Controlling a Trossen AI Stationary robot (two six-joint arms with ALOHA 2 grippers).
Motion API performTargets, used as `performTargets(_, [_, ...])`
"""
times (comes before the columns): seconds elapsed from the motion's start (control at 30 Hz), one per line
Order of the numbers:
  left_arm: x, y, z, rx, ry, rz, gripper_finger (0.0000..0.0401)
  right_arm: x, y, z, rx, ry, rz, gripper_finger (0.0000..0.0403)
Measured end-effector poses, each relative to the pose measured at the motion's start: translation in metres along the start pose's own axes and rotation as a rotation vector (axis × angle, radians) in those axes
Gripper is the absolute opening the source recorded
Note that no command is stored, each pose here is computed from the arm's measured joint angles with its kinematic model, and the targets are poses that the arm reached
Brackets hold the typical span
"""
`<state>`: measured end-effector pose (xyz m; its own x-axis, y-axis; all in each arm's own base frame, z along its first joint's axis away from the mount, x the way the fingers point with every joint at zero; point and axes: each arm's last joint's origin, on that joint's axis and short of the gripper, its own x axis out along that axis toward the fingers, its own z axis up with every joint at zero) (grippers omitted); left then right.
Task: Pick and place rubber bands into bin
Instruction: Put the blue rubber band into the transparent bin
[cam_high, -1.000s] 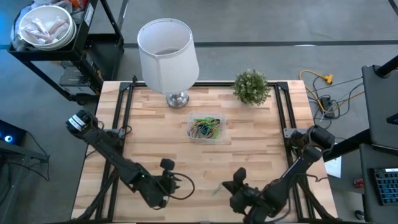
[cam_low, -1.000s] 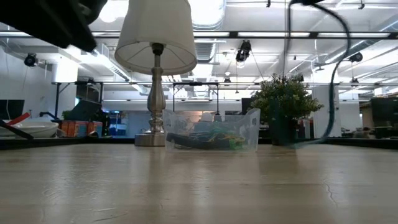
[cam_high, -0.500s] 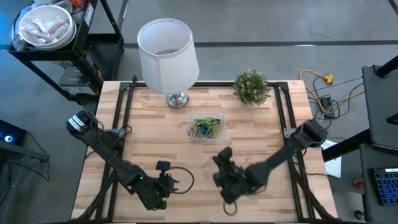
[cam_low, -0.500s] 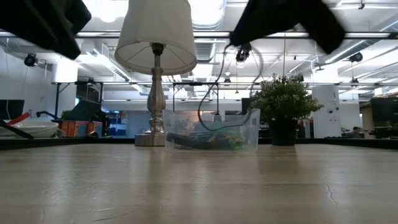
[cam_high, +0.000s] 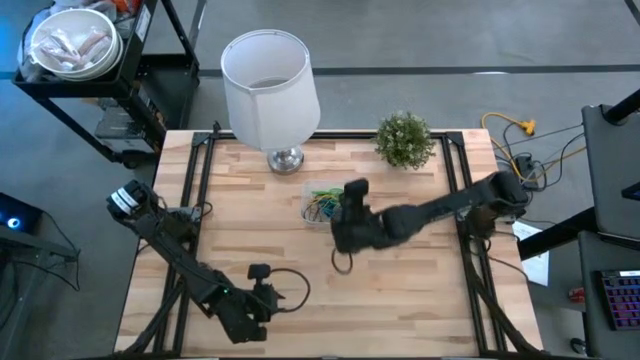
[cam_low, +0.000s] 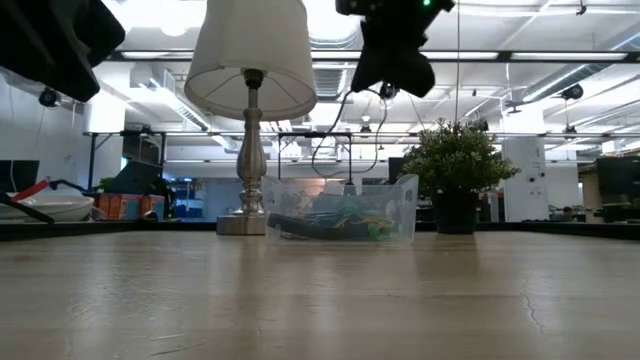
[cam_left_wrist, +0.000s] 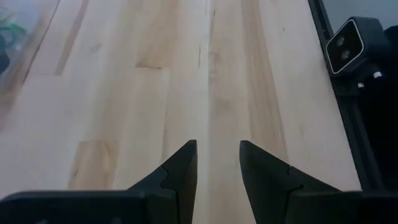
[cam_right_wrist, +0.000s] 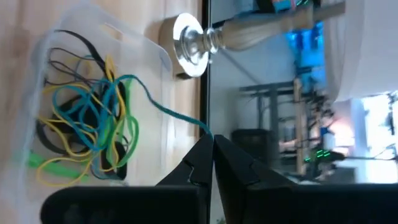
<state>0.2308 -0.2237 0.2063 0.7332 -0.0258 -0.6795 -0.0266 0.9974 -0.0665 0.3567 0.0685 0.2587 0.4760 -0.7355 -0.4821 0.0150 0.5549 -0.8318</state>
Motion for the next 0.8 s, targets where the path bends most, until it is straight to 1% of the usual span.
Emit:
performTargets(0.13, [-0.001,-0.001,-0.001,-0.014,-0.001,0.0,0.0105,0.022,-0.024,-0.007,0.098,0.004,0.117,0.0008])
performTargets(0.2, [-0.001,-0.001,-0.001,-0.014,-0.003,0.001,0.0105,0.034,-0.031,-0.011,0.133,0.003,0.18,0.0008])
performTargets(0.3, [-0.001,-0.001,-0.001,-0.014,-0.003,0.001,0.0105,0.051,-0.037,-0.014,0.189,-0.009,0.238,0.0008])
performTargets(0.47, [-0.001,-0.001,-0.001,-0.013,-0.003,0.001,0.0105,0.078,-0.037,-0.02,0.234,0.006,0.337,0.0008])
performTargets(0.57, [-0.001,-0.001,-0.001,-0.013,-0.002,0.0,0.0105,0.089,-0.033,-0.023,0.252,0.026,0.377,0.0008])
performTargets(0.7, [-0.001,-0.001,-0.001,-0.013,-0.002,0.0,0.0105,0.099,-0.029,-0.026,0.282,0.059,0.395,0.0009])
performTargets(0.8, [-0.001,-0.001,-0.001,-0.012,-0.002,0.0,0.0105,0.101,-0.03,-0.027,0.308,0.063,0.409,0.0009])
